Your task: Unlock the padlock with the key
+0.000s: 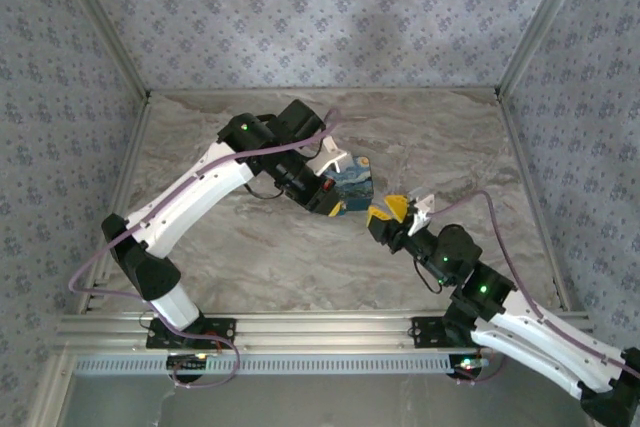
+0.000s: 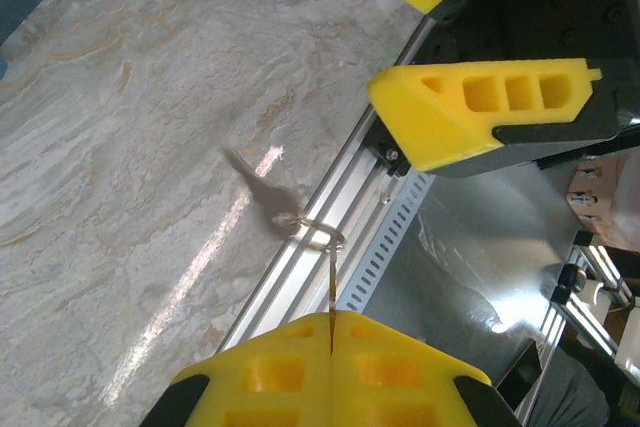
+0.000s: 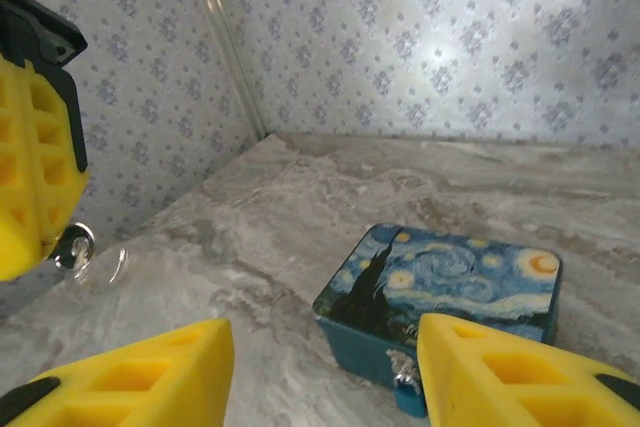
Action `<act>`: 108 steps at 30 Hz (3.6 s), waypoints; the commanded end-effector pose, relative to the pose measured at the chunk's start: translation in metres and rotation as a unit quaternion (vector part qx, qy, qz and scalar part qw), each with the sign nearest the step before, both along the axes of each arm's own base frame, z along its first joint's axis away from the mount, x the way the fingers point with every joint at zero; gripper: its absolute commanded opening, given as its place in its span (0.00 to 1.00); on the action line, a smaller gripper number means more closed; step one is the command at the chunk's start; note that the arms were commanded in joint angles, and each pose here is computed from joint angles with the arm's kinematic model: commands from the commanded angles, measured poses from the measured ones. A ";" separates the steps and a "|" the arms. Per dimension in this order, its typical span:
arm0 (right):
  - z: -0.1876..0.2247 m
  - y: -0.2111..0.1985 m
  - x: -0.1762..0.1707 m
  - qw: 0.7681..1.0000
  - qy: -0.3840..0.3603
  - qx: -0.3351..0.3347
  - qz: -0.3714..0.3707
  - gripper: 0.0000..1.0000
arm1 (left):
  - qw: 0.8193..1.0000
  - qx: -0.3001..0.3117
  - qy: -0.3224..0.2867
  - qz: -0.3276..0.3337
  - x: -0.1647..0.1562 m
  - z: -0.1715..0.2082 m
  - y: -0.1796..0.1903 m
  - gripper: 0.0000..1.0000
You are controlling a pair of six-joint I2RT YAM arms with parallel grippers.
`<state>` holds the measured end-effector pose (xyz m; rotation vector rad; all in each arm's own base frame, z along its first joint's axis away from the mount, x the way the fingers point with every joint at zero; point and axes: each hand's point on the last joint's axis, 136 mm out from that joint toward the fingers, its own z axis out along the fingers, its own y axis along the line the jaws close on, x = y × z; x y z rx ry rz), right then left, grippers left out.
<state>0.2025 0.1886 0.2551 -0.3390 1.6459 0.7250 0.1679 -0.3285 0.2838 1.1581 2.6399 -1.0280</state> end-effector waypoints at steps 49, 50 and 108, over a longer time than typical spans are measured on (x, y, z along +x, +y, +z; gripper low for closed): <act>0.056 0.071 -0.029 0.923 0.120 0.101 0.350 0.15 | 0.998 -0.037 -0.040 -0.038 -0.014 0.025 0.000 0.00; 0.056 0.071 -0.029 0.923 0.117 0.100 0.352 0.12 | 0.998 -0.039 -0.041 -0.038 -0.015 0.026 0.000 0.00; 0.134 0.057 0.041 0.935 -0.250 -0.245 -0.055 0.00 | 0.904 -0.300 0.160 0.261 0.088 0.093 -0.022 0.50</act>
